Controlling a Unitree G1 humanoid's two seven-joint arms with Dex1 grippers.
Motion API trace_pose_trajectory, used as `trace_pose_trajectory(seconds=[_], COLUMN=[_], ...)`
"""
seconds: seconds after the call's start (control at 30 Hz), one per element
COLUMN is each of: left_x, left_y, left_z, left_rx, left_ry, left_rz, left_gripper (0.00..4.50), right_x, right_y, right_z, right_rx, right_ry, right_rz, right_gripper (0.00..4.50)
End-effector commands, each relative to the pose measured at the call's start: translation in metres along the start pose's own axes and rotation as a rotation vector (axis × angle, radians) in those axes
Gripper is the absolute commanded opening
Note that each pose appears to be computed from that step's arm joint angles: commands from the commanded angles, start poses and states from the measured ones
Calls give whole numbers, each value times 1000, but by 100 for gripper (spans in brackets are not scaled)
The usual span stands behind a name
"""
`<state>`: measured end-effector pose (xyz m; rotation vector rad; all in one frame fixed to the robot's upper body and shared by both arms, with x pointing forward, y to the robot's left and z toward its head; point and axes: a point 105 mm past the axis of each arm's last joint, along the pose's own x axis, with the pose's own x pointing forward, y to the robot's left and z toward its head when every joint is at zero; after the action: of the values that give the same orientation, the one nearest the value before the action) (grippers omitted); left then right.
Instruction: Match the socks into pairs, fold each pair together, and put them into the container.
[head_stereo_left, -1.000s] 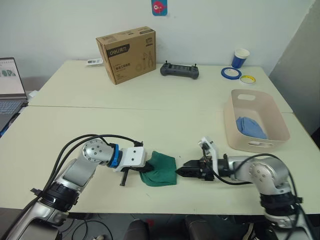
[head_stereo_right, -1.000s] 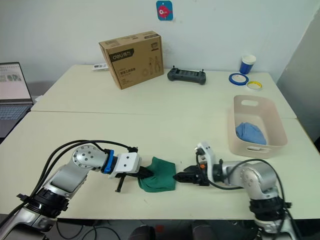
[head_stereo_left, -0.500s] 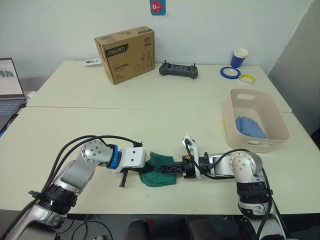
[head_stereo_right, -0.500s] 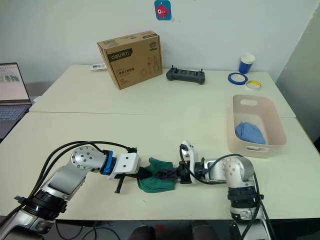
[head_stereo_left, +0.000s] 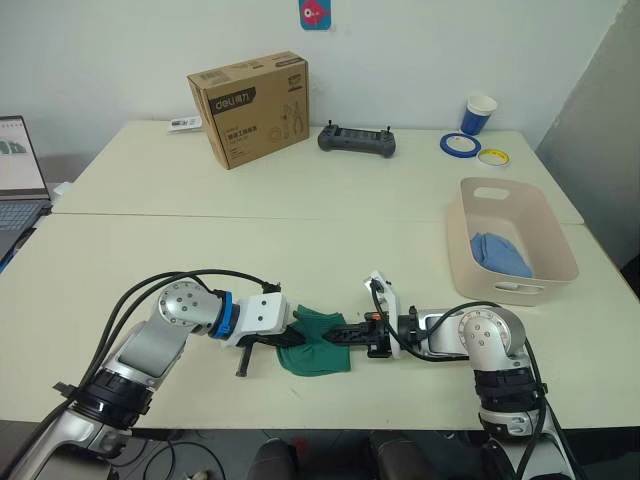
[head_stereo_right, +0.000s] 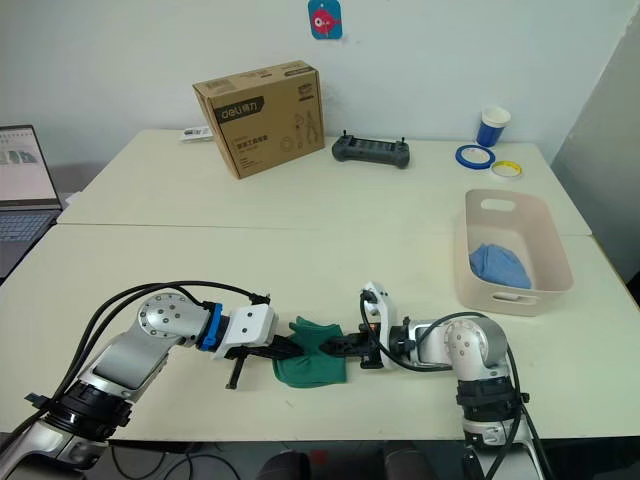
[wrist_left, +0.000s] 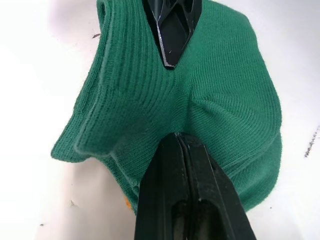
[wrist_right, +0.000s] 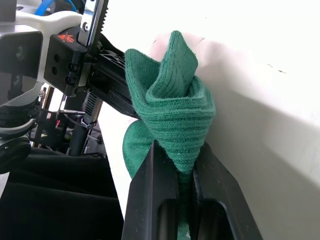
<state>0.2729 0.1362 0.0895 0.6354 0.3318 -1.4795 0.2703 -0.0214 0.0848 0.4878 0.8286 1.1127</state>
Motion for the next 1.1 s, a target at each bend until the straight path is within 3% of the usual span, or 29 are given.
trace_pose_trajectory(seconds=[0.03, 0.13, 0.27, 0.47, 0.63, 0.73, 0.83, 0.9, 1.0, 1.1], left_x=[-18, -34, -46, -31, -13, 1, 7, 21, 36, 43], left_y=[7, 7, 27, 49, 62, 73, 78, 70, 59, 51], left_z=[39, 68, 90, 134, 179, 200, 210, 221, 228, 226], left_rx=[-67, -185, -213, -121, -22, 11, 1, 17, 50, 77], left_ry=[-181, -319, -400, -521, -646, -696, -732, -748, -740, -722], left_rz=[11, -28, 22, 48, 75, 110, 115, 67, 11, -9], left_gripper=[53, 142, 266, 449, 449, 449, 449, 449, 449, 449], right_x=[-19, -43, -78, -142, -229, -283, -301, -318, -312, -294], right_y=[5, 15, 33, 33, 38, 28, 18, -2, -25, -51], right_z=[20, 42, 72, 92, 122, 129, 128, 124, 114, 89], right_rx=[-100, -160, -237, -466, -652, -841, -922, -1018, -1135, -1142], right_ry=[-94, -207, -410, -524, -587, -441, -330, -148, 84, 288], right_rz=[-20, -35, -78, -366, -708, -1049, -1163, -1313, -1327, -1206], right_gripper=[0, 0, 0, 0, 0, 0, 0, 0, 0, 0])
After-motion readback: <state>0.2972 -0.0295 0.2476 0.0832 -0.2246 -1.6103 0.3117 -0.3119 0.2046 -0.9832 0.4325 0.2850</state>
